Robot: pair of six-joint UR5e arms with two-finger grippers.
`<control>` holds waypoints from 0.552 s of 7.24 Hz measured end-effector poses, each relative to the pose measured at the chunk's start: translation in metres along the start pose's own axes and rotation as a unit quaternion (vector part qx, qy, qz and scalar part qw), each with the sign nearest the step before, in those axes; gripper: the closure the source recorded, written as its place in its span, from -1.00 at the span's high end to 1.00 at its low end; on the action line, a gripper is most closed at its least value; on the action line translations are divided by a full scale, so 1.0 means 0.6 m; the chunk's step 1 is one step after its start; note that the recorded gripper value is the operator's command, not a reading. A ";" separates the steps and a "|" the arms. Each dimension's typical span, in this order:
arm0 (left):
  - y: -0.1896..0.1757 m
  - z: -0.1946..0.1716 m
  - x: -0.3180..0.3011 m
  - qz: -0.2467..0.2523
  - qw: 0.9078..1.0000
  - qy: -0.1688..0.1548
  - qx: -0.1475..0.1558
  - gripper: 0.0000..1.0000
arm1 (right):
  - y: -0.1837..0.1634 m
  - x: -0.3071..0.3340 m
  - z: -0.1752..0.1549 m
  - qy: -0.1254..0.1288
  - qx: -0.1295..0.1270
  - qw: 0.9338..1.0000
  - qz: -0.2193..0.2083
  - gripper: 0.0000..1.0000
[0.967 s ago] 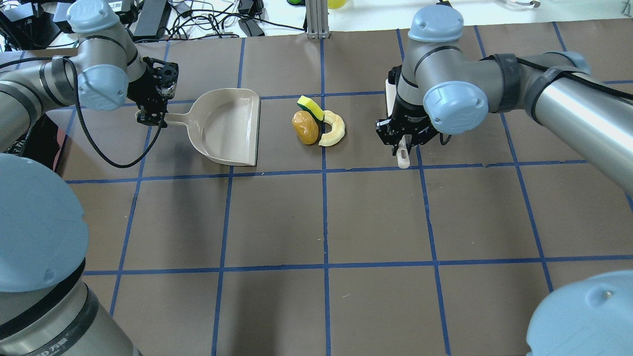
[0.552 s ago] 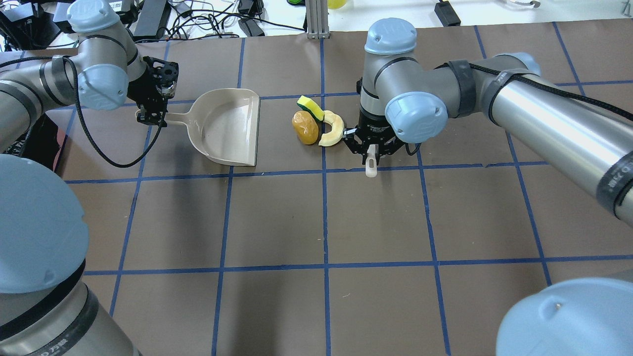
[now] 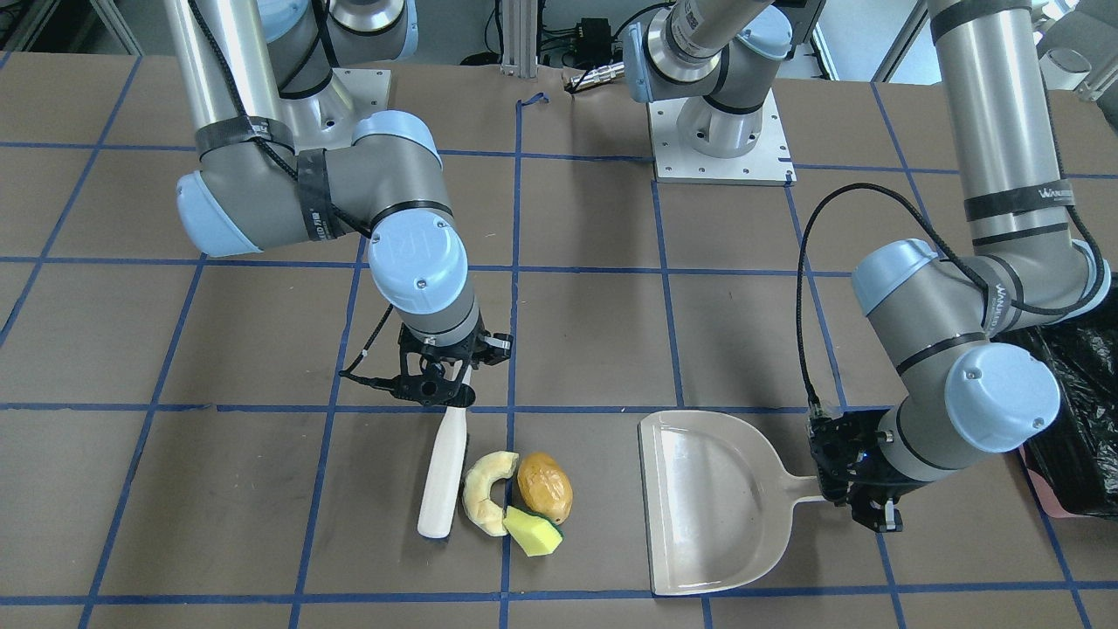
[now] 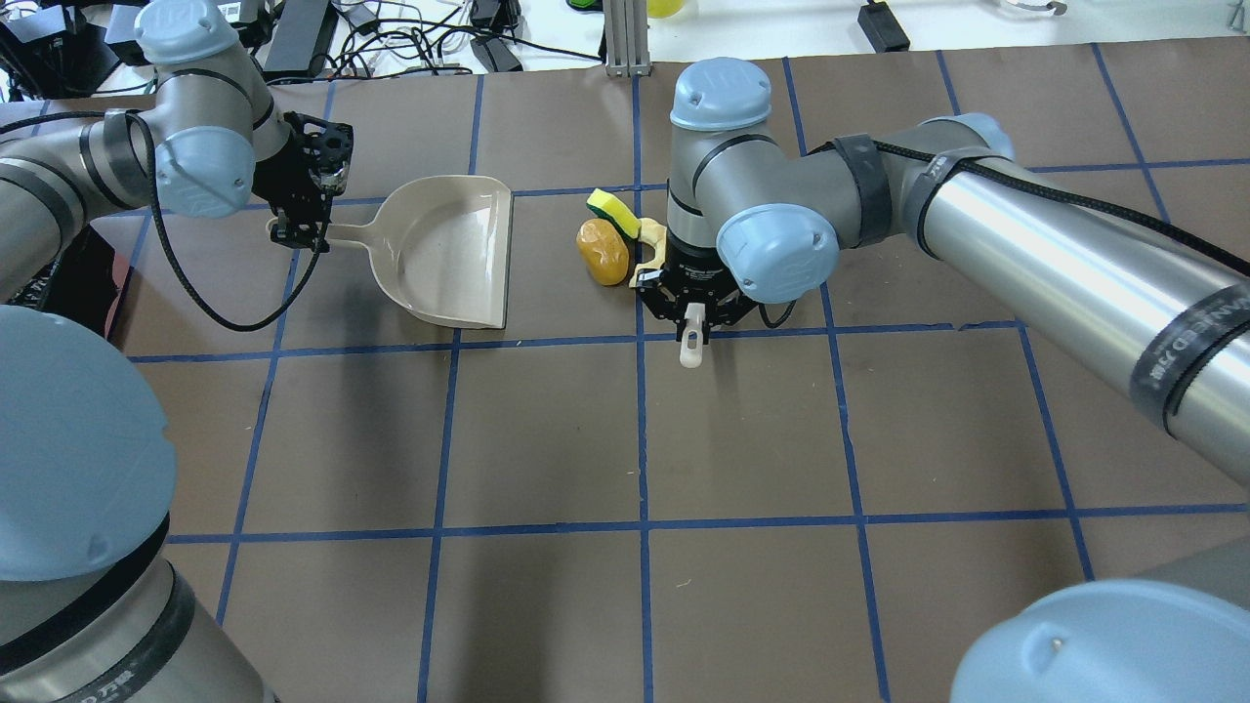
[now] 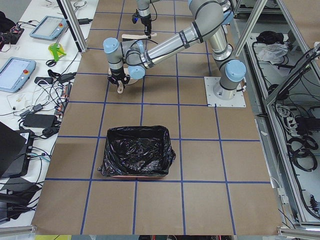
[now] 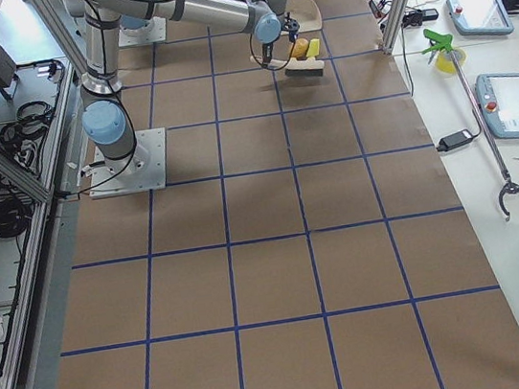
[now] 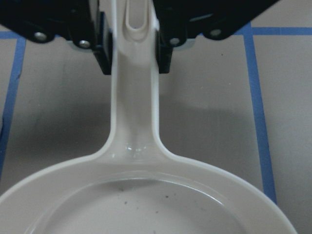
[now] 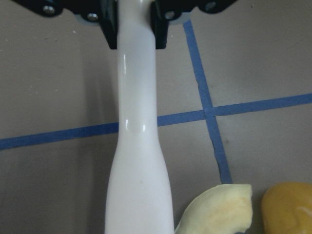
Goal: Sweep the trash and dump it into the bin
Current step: 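Sweep the potato and apple slice into the dustpan with the right gripper's brush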
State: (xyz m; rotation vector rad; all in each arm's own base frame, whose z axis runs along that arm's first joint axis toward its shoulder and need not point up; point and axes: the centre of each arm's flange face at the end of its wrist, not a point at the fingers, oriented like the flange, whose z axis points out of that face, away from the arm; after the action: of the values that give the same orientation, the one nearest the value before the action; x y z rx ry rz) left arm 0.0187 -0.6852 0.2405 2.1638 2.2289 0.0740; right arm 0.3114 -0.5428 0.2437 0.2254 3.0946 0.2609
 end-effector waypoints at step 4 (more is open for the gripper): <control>-0.003 0.001 0.000 -0.007 1.000 0.001 0.002 -0.82 | 0.001 -0.109 0.022 -0.023 0.014 0.999 0.031 -1.00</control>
State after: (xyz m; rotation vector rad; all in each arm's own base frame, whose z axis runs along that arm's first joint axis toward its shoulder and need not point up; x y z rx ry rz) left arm 0.0169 -0.6849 0.2396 2.1513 2.2468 0.0715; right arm 0.3766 -0.5495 0.2320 0.3223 3.0517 0.2123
